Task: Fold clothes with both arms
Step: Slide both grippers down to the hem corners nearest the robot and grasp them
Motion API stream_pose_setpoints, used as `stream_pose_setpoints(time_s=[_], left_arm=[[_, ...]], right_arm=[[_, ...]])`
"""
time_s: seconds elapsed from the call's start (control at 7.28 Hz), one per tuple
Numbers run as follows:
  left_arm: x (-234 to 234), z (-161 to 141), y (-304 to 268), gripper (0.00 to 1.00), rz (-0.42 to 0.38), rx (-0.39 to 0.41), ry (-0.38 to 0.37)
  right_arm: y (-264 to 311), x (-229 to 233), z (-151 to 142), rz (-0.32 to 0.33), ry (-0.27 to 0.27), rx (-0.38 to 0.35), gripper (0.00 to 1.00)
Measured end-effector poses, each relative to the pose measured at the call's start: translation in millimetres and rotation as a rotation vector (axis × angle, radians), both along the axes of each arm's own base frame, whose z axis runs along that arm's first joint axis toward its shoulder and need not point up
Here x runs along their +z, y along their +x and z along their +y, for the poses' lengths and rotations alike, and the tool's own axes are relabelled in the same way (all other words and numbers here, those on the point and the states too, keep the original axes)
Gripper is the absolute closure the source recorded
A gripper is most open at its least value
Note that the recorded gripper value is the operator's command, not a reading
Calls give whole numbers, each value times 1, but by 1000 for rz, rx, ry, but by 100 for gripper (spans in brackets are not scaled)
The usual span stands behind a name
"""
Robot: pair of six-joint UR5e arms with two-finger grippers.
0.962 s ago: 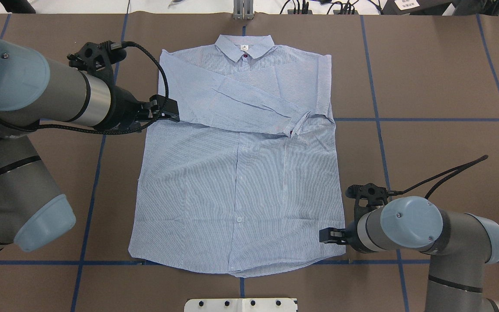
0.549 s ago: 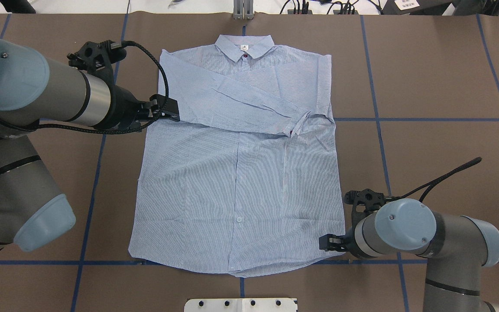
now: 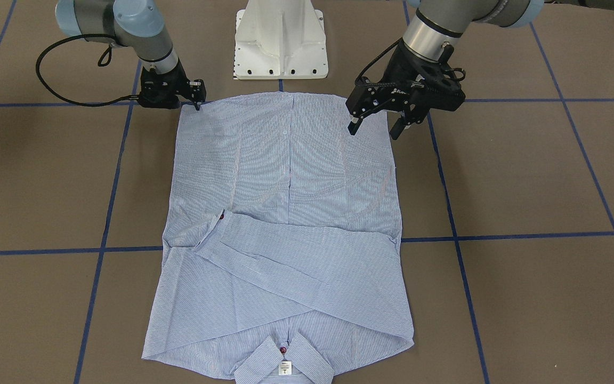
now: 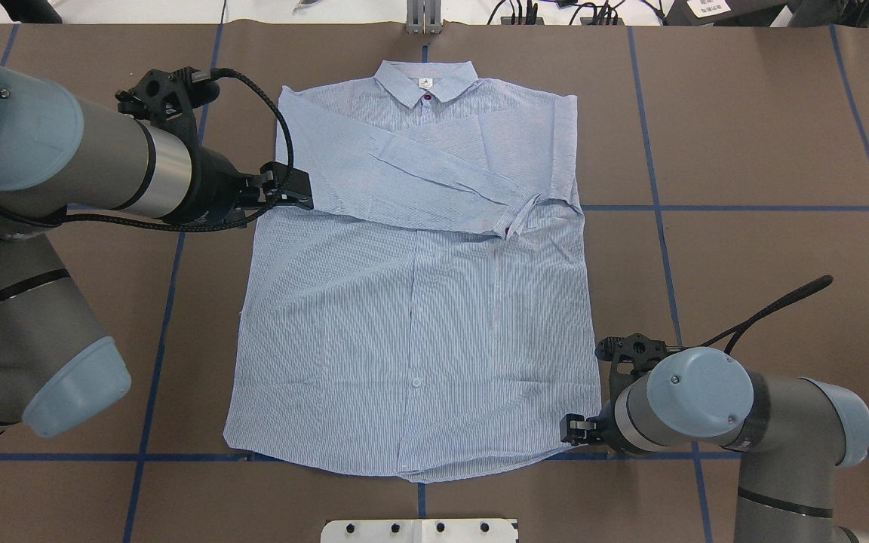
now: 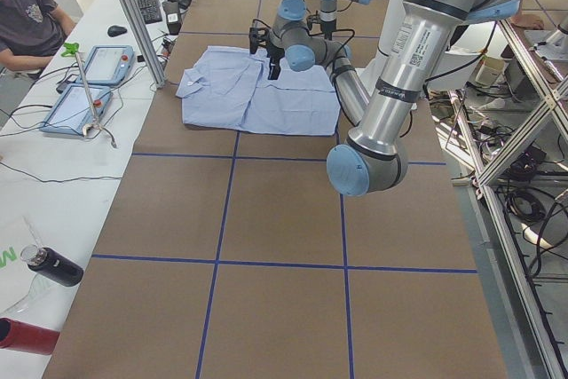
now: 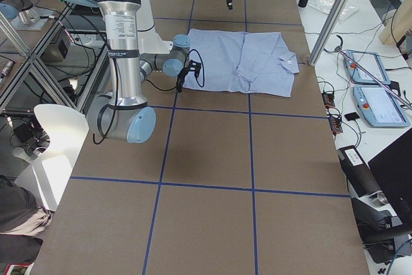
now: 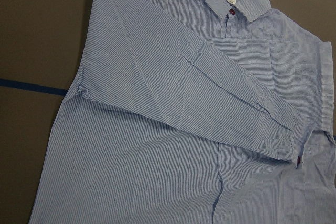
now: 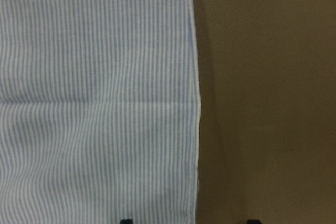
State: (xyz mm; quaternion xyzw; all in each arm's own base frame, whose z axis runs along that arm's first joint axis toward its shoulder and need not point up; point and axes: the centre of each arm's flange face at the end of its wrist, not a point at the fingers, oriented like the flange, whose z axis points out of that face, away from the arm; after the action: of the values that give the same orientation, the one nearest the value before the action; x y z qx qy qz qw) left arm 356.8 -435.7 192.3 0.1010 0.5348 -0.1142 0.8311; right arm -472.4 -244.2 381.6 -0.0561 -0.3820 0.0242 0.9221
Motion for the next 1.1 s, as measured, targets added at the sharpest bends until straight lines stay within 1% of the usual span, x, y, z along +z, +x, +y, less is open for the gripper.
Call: stream_pose_setpoints(time_s=[0.14, 0.41, 0.69, 0.96, 1.1], left_arm=[[-1, 0, -2, 3, 3, -1, 2], [-2, 0, -5, 3, 4, -5, 5], [-2, -1, -6, 3, 3, -9, 3], [0, -3, -8, 3, 0, -13, 1], [1, -3, -8, 3, -1, -14, 0]], right_arm=[[-1, -1, 1, -3, -5, -7, 59], [-1, -2, 2, -5, -12, -13, 100], [1, -7, 3, -17, -11, -16, 100], [-2, -27, 1, -31, -10, -15, 100], [-5, -36, 0, -29, -12, -14, 100]])
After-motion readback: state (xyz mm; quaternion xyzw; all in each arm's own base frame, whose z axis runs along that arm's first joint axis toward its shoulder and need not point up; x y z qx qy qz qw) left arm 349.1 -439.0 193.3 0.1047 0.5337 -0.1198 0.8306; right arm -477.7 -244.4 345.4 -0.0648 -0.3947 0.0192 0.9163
